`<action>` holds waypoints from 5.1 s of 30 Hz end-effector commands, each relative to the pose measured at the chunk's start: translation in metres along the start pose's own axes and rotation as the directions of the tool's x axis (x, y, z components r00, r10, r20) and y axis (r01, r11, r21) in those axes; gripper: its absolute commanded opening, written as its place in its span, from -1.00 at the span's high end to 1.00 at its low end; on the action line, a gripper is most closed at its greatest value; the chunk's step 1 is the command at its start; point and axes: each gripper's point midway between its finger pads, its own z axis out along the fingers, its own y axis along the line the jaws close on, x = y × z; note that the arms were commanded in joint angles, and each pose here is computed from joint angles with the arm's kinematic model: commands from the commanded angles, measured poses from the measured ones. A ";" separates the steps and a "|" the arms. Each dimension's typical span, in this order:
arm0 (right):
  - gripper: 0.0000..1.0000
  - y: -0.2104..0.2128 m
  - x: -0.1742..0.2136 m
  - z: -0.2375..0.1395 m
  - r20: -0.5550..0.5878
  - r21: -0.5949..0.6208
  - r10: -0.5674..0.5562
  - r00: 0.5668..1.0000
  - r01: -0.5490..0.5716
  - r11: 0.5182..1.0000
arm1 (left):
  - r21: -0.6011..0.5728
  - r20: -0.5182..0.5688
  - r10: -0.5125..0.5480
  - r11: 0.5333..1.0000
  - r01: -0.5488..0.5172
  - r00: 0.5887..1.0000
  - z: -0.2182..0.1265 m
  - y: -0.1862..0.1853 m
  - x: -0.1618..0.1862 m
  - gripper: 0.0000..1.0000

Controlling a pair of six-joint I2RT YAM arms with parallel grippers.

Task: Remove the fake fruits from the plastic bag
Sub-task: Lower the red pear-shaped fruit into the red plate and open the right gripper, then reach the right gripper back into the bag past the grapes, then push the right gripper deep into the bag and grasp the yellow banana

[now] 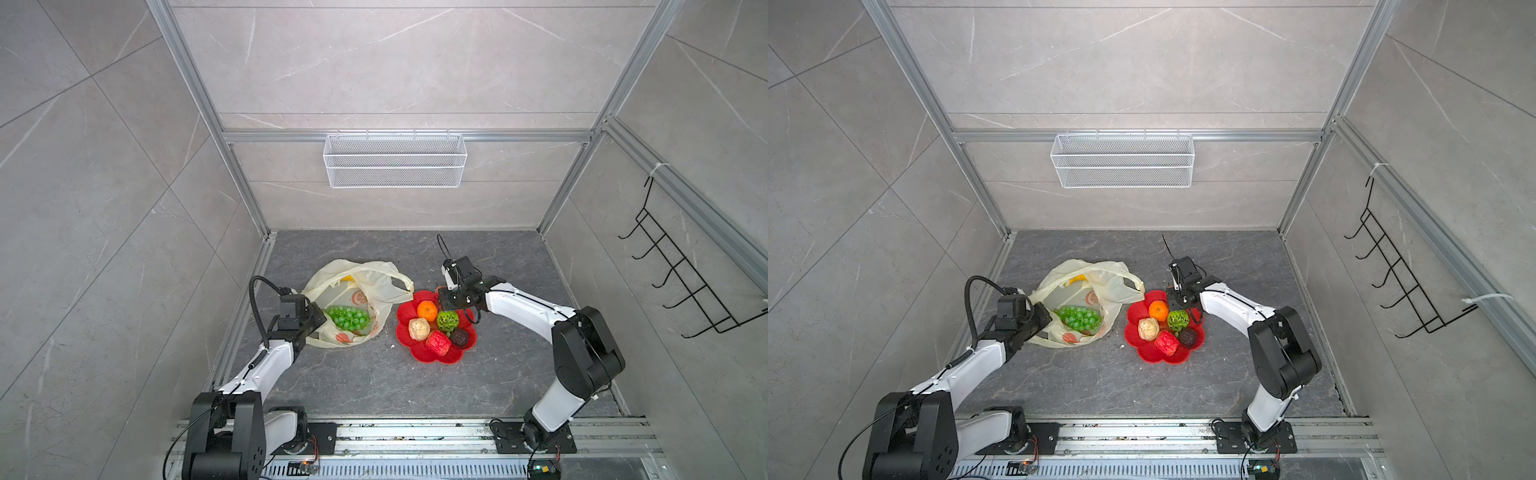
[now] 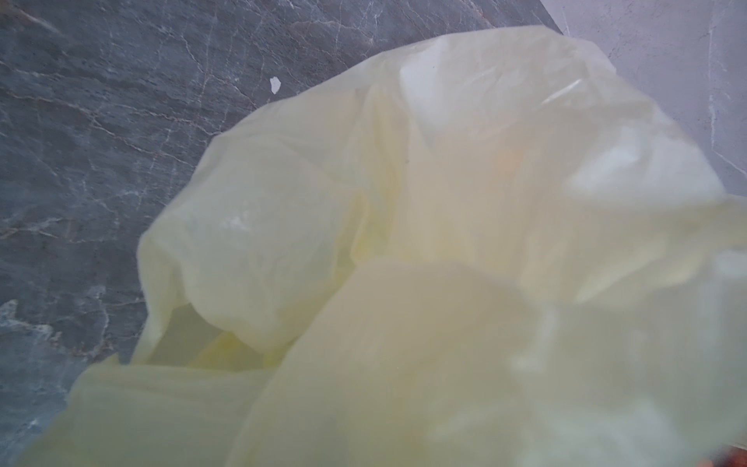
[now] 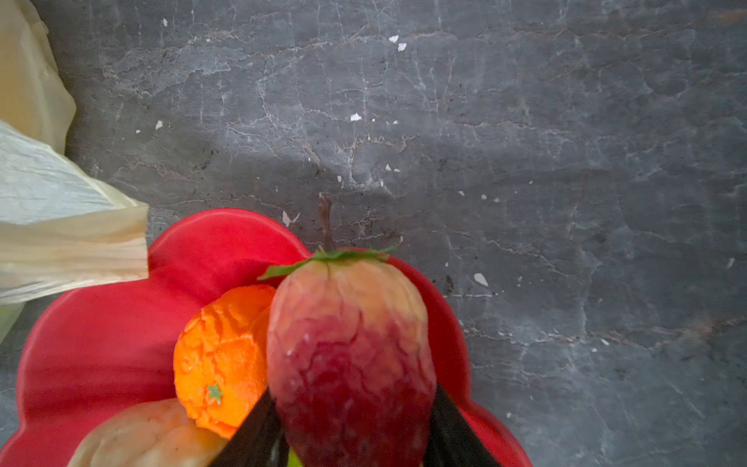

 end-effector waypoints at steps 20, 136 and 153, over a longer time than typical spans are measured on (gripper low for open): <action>-0.48 -0.009 0.010 -0.012 -0.010 0.044 -0.012 1.000 0.012 0.999 | 0.035 0.026 0.027 0.999 -0.028 0.999 -0.002 -0.010 -0.011 1.00; 0.36 0.238 -0.089 0.091 0.083 0.056 -0.159 0.984 0.154 0.986 | 0.154 0.050 0.066 0.985 -0.073 0.997 -0.011 -0.037 -0.009 1.00; 0.20 0.224 -0.076 0.132 0.025 0.064 -0.153 0.988 0.151 0.986 | 0.153 0.047 0.067 0.986 -0.073 0.997 -0.009 -0.037 -0.008 1.00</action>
